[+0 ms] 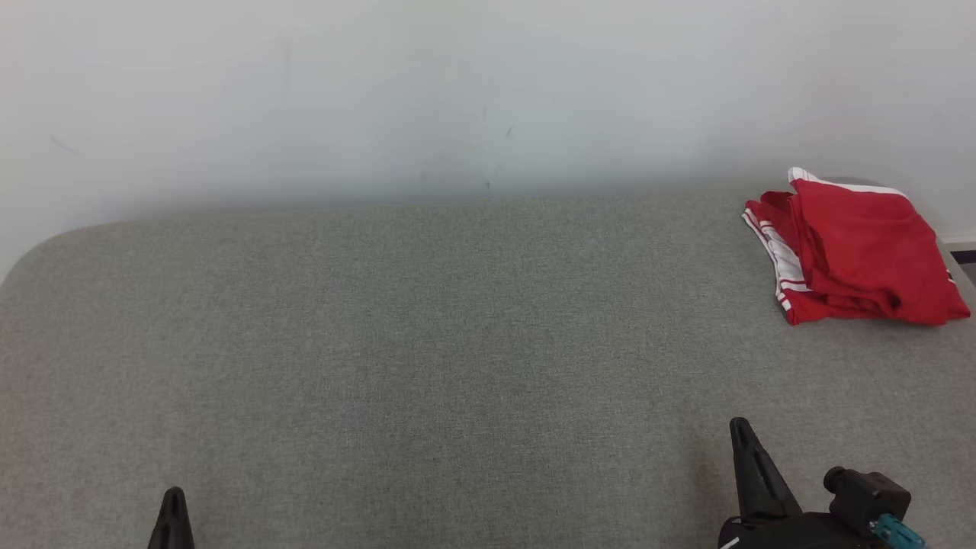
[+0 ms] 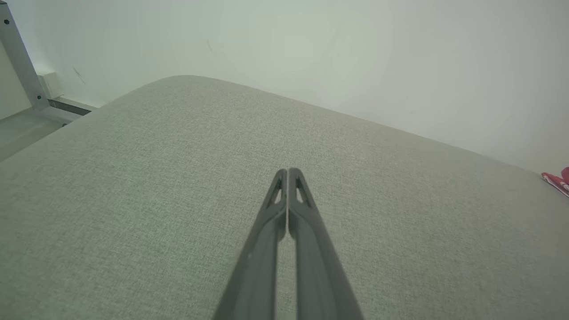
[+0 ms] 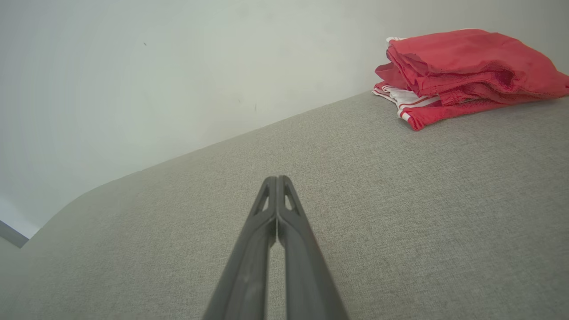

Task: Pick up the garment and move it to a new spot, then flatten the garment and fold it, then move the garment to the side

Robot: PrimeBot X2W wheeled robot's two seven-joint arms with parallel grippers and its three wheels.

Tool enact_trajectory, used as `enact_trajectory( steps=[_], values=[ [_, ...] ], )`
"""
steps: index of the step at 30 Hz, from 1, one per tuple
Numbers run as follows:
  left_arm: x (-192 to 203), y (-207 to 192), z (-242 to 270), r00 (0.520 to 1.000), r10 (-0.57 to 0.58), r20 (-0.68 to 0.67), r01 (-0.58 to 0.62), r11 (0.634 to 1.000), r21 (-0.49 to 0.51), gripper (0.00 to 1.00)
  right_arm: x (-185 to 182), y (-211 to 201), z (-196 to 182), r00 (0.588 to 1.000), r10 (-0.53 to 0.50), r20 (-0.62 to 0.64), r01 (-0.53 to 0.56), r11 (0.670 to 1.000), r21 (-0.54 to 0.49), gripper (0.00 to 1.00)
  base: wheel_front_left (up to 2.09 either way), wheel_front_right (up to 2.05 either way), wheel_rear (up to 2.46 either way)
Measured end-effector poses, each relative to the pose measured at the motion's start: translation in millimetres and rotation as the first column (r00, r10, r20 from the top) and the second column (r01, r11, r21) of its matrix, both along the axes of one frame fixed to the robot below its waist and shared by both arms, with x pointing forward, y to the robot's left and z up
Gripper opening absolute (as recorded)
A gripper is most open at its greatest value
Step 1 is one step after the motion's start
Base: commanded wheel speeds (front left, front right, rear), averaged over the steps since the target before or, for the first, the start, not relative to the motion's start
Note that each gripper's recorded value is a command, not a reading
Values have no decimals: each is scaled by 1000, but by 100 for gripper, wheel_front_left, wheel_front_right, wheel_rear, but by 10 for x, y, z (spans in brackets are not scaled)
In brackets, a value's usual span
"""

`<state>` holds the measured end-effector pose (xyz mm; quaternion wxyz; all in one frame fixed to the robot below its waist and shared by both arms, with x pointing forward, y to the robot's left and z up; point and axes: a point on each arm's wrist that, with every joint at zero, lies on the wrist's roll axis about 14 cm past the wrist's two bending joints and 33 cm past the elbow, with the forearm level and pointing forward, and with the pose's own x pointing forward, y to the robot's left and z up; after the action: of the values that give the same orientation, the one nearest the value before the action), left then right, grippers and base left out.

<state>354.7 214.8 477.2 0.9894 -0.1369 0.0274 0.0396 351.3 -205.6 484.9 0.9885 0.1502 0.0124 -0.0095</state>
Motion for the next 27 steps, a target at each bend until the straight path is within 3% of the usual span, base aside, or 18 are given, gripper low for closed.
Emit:
enact_trajectory(
  steps=[13,27],
  values=[
    [53,-9,-9,1000,25,-12,-27,972,-233,0,51,-45,4,999,-34,-14,37,975,219,0,0,0,0],
    [119,-39,14,999,33,-11,-34,899,-437,0,110,-59,25,998,-52,-21,56,907,418,0,0,0,0]
  ],
)
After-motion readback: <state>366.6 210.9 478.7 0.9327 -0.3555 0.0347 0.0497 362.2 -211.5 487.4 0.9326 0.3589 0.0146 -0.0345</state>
